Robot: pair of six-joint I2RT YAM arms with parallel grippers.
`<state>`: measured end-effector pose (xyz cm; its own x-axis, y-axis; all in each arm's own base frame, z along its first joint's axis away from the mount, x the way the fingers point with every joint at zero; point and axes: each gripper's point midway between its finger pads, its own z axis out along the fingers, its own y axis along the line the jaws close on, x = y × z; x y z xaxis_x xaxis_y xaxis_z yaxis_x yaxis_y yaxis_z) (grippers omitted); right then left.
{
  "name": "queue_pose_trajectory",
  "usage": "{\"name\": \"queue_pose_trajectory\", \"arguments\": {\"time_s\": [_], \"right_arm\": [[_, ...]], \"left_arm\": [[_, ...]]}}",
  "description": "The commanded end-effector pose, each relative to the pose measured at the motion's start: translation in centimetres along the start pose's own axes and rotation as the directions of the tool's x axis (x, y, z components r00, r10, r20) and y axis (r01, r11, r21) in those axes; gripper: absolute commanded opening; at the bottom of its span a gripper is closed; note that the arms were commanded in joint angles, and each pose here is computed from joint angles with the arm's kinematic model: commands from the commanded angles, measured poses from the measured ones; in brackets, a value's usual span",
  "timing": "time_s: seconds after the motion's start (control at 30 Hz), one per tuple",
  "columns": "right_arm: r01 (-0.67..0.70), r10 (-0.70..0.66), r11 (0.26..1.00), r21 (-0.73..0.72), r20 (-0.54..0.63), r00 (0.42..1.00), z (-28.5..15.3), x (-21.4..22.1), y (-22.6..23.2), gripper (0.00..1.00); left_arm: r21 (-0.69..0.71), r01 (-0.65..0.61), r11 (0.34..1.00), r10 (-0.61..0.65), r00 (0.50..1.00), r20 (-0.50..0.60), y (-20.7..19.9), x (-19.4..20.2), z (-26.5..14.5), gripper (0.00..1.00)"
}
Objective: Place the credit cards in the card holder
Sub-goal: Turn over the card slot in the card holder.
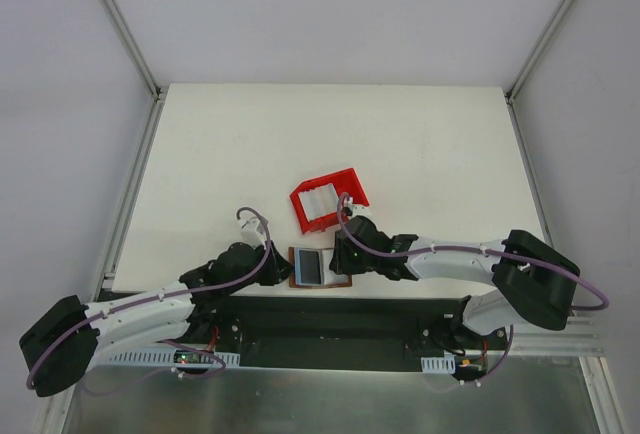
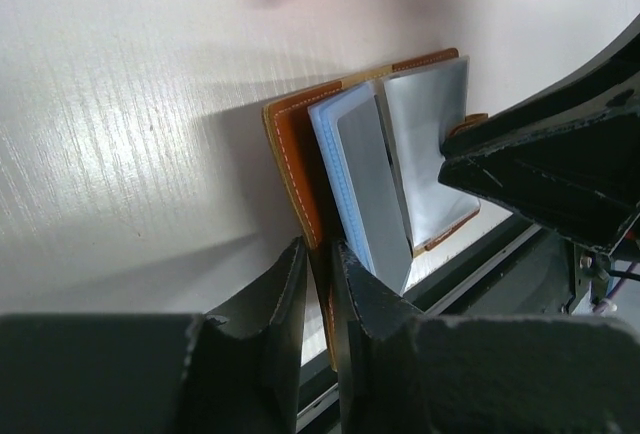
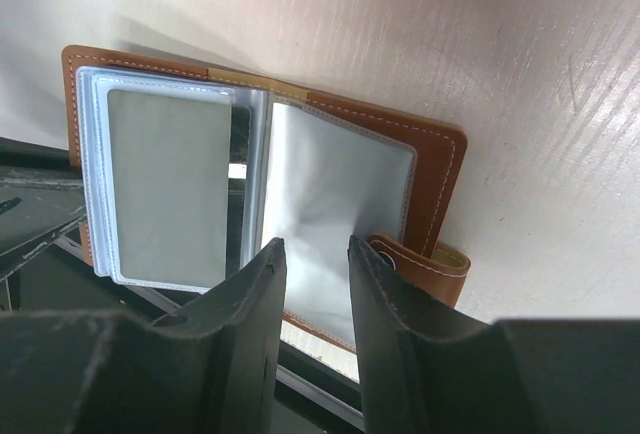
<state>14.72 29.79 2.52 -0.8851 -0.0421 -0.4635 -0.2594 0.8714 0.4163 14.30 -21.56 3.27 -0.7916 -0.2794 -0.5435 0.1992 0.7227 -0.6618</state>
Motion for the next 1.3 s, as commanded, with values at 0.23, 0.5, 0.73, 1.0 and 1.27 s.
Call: {"name": "queue_pose_trajectory", "arguments": {"time_s": [0.23,0.5,0.73,1.0,1.27], "right_arm": [[0.026,-0.024,0.998,0.058,-0.043,0.999,0.1,1.1,-2.1,0.34],[0.027,-0.025,0.999,0.045,-0.046,0.999,0.2,1.1,-1.7,0.34],[0.030,-0.028,0.999,0.043,-0.051,0.998,0.4,1.0,-1.5,0.34],[0.053,-0.053,0.999,-0.001,0.003,0.999,-0.6,-0.5,-0.1,0.36],[0.166,-0.161,0.985,-0.055,0.087,0.983,-2.6,-3.1,4.4,0.52]], "left_arm": [[0.024,-0.014,1.000,0.014,1.000,-0.001,0.1,-0.1,-0.3,0.18],[0.014,-0.012,1.000,0.012,1.000,0.006,0.3,-0.5,-0.2,0.15],[0.009,-0.008,1.000,0.008,1.000,0.007,0.4,-0.6,-0.1,0.02],[0.007,-0.001,1.000,0.001,1.000,0.007,0.7,-0.4,-0.2,0.00],[0.041,0.003,0.999,-0.003,1.000,-0.005,-0.9,-1.0,-0.1,0.00]]}}
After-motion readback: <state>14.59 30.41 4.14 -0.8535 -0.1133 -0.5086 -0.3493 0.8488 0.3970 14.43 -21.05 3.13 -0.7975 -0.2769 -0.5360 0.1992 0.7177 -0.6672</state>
